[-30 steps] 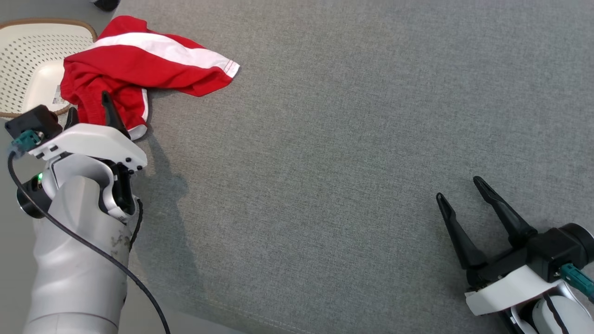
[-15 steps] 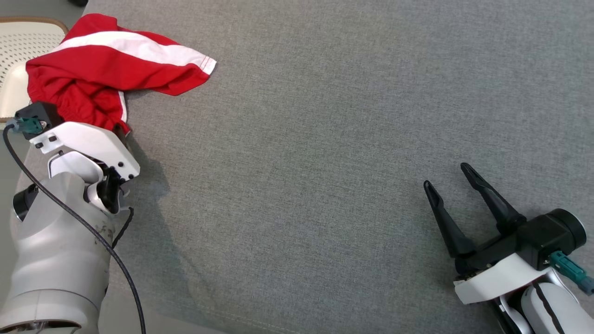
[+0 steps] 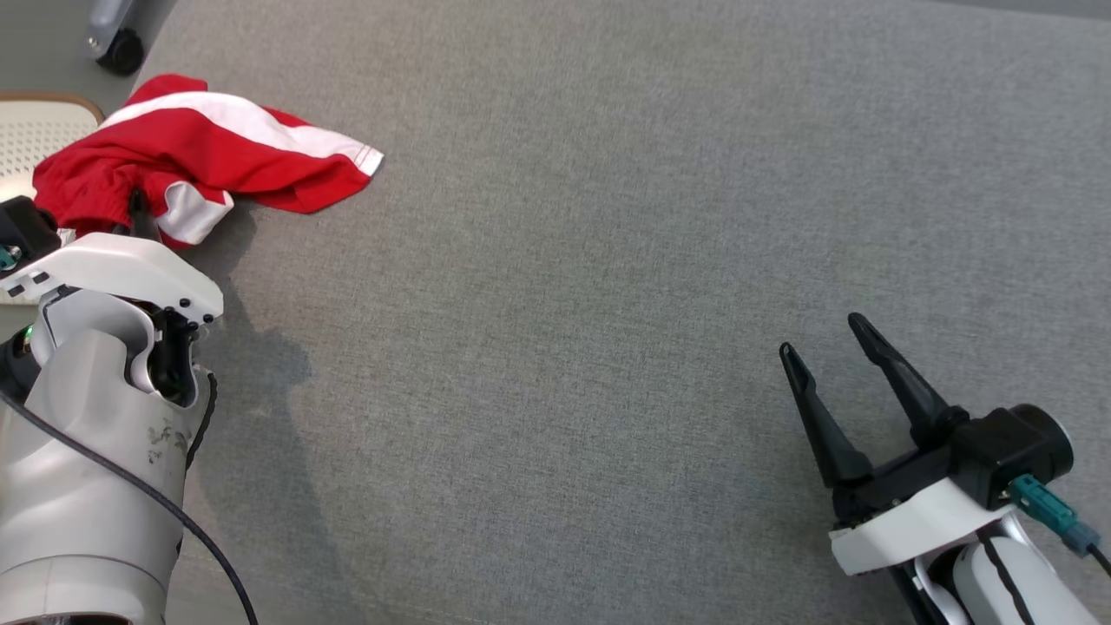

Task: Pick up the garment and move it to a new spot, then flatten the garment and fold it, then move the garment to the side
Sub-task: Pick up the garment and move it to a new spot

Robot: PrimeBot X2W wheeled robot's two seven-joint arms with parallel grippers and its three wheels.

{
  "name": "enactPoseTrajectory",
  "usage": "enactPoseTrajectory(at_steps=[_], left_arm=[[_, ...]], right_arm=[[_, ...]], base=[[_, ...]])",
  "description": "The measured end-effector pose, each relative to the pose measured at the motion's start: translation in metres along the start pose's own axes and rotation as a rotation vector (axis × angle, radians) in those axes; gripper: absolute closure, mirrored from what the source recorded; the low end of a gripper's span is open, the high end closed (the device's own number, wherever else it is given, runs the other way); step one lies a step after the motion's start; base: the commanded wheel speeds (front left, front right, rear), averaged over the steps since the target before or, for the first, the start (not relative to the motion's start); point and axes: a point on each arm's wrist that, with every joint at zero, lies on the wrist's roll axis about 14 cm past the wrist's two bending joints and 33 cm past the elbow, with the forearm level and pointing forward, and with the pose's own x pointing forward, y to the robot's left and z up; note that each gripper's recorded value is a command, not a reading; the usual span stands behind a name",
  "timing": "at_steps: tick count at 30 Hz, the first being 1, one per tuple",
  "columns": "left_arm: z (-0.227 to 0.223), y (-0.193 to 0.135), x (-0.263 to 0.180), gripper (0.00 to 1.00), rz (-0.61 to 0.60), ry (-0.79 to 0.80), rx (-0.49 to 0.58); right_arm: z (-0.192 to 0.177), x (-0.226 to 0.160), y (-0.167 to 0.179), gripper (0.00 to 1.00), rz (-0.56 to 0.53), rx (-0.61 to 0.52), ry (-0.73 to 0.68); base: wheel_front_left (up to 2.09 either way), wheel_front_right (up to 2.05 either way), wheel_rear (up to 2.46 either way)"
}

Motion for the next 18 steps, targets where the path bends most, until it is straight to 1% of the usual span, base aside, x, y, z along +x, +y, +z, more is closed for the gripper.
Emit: enactPoseTrajectory(at_steps=[3,9,11,12,18], left_arm=[[0.019,-0.015,-0.005,1.0,-0.063,-0.076,-0.052],[0.071,-0.051,-0.024,1.0,-0.197,-0.238,-0.122],[0.08,-0.066,-0.034,1.0,-0.249,-0.272,-0.149],[0.088,-0.081,-0.045,1.0,-0.296,-0.302,-0.177],[0.103,-0.128,-0.078,1.0,-0.456,-0.339,-0.19]], right_arm=[[0.007,-0.006,0.004,0.0,-0.018,0.005,-0.013],[0.028,-0.021,0.011,0.0,-0.067,0.007,-0.059],[0.036,-0.028,0.01,0.0,-0.093,0.005,-0.078],[0.043,-0.038,0.008,0.0,-0.126,0.001,-0.094],[0.06,-0.073,-0.003,0.0,-0.232,-0.016,-0.138]], base=[[0.0,0.0,0.0],[0.0,0.0,0.0],[0.0,0.0,0.0],[0.0,0.0,0.0],[0.0,0.0,0.0]])
